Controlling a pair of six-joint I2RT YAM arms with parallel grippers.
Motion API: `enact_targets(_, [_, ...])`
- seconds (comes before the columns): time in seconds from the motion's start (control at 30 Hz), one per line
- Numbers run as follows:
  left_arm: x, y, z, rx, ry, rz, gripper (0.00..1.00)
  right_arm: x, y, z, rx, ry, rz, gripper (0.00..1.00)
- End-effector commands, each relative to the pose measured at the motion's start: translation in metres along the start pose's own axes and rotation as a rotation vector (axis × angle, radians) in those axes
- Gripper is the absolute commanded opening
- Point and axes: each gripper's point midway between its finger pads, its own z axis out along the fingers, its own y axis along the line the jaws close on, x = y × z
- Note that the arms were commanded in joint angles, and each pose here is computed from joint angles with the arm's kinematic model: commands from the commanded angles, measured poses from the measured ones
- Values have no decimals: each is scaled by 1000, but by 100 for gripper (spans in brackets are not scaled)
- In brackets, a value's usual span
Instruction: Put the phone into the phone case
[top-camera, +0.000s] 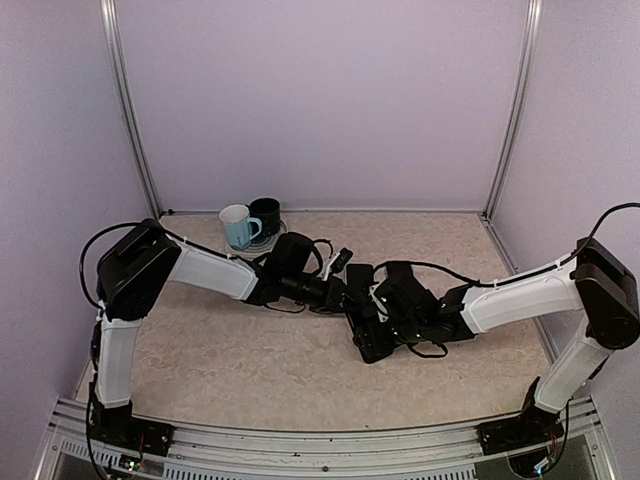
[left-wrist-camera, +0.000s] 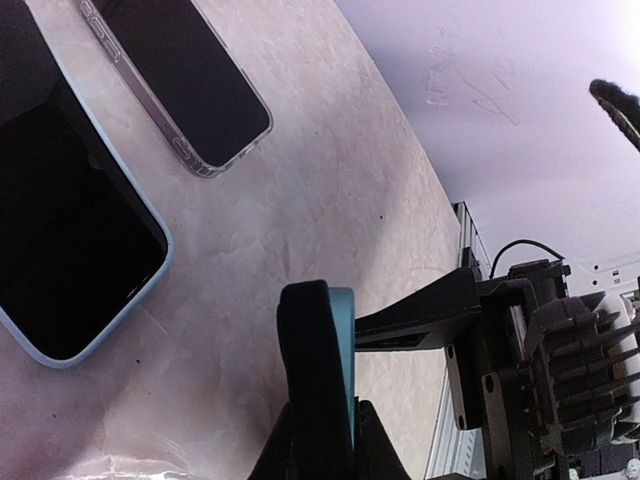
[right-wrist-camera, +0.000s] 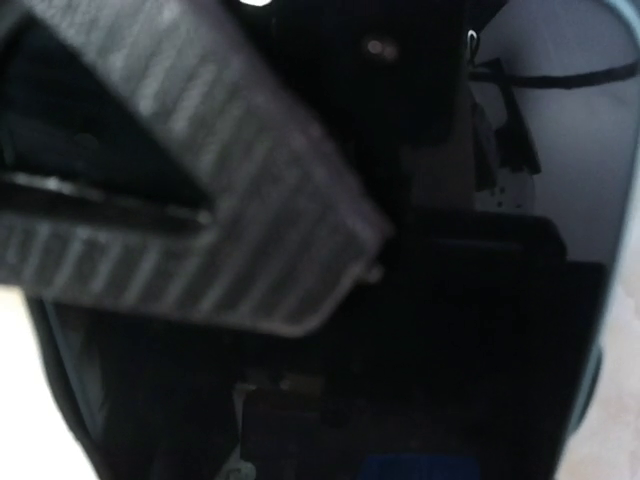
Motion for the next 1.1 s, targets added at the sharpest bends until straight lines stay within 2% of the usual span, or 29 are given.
enact_targets(0.0, [7,3,-2,-21,15,82,0,-19,12,-4,-51,-76,-18,53])
enact_targets(0.13, [7,-3,-9,-43,9,172,0,-11,3,-14,-45,-81,-39,96])
enact_targets(0.23, [7,-18,-17,-103,12,346,0,-15,0,-30,-74,-114,-92,99])
enact_targets(0.33, [16,-27,-24,-185,32,551,0,-30,13,-54,-214,-202,-189,99])
enact_targets(0.53, [48,-42,-40,-178,97,831,0,-46,25,-92,-457,-354,-389,99])
enact_targets(0.77, [65,-55,-48,-113,136,925,0,-38,51,-126,-626,-576,-773,93])
enact_targets(0.93, [65,-57,-47,-112,141,940,0,-40,58,-114,-654,-557,-856,62])
enact_targets(1.07, [63,-59,-46,-114,146,943,0,-43,55,-103,-650,-531,-859,50])
